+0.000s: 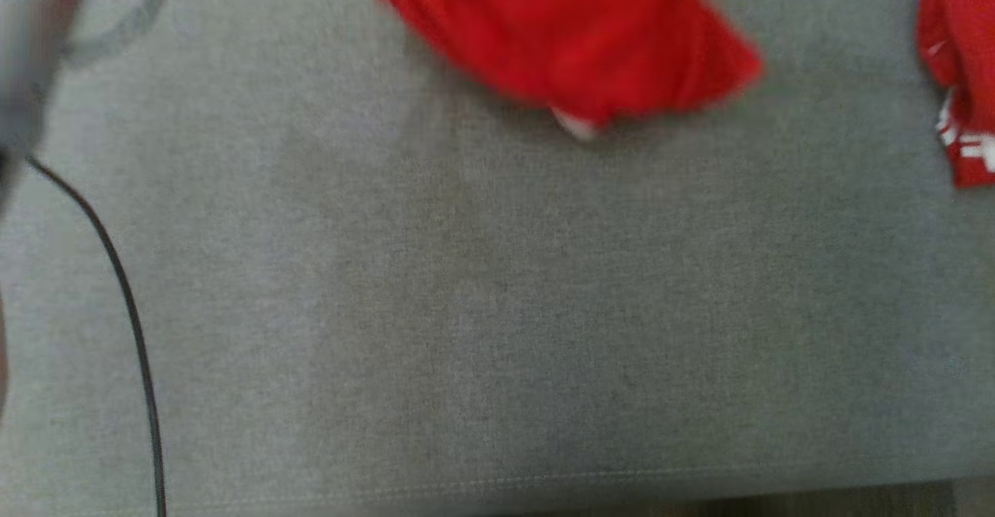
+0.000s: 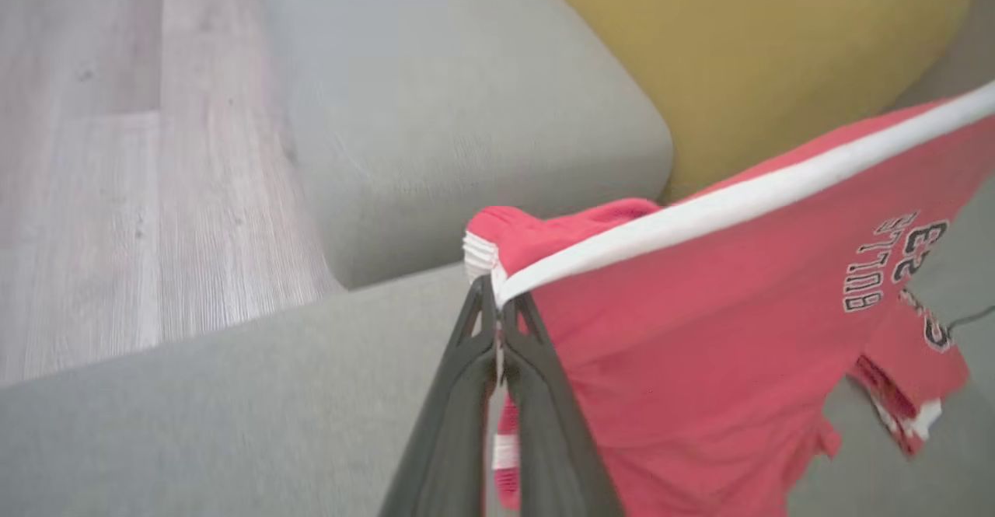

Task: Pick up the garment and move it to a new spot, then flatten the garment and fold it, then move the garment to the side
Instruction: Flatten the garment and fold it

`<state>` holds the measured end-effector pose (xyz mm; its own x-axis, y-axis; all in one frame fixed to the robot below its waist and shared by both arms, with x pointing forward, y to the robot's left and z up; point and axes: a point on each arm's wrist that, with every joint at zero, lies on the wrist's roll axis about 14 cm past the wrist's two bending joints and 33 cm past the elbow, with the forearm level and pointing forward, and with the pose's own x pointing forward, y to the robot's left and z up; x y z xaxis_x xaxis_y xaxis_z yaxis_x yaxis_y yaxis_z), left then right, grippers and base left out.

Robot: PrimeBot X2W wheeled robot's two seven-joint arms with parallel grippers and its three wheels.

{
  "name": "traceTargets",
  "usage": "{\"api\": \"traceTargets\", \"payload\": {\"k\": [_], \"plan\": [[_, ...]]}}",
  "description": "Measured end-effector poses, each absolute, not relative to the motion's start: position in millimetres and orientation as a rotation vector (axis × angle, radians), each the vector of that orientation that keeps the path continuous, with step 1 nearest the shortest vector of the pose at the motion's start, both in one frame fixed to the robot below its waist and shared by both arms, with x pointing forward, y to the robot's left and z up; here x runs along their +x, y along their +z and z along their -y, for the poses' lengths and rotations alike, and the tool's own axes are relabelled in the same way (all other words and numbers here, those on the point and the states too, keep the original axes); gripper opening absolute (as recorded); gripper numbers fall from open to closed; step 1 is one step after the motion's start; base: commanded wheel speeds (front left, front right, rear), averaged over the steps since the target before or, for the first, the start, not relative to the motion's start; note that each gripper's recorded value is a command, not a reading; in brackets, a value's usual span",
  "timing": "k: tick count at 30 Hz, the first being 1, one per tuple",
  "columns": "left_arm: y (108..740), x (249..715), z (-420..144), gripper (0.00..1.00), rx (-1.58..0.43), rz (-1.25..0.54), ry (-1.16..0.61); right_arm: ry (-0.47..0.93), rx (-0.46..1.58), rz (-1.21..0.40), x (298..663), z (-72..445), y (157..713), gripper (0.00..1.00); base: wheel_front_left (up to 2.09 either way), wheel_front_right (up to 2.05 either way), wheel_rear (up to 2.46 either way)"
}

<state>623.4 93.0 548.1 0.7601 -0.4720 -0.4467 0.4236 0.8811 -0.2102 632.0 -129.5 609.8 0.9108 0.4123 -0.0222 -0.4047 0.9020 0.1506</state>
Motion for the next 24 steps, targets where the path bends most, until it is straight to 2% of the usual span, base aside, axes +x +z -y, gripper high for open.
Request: {"api": "traceTargets", "payload": {"k": [6, 11, 14, 19, 24], "plan": [[599.9, 672.4, -85.2, 0.00, -0.108, -0.315, -0.445, 0.396, 0.087, 0.127, 668.1, 139.4, 663.6, 0.00, 0.00, 0.00, 0.00], [633.1, 685.8, -84.0, 0.00, -0.103, -0.210, -0.425, 0.398, 0.043, 0.258, 673.1, 139.5, 711.0, 0.00, 0.00, 0.00, 0.00], [637.3, 685.7, -81.9, 0.00, -0.102, -0.204, -0.435, 0.405, 0.018, 0.269, 671.7, 139.2, 719.2, 0.00, 0.00, 0.00, 0.00], [605.7, 672.1, -81.8, 0.00, -0.103, -0.268, -0.438, 0.424, -0.047, 0.175, 663.8, 139.6, 686.0, 0.00, 0.00, 0.00, 0.00], [505.4, 604.5, -71.6, 0.00, -0.108, -0.460, -0.500, 0.472, -0.067, -0.079, 617.7, 145.6, 584.4, 0.00, 0.00, 0.00, 0.00]]}}
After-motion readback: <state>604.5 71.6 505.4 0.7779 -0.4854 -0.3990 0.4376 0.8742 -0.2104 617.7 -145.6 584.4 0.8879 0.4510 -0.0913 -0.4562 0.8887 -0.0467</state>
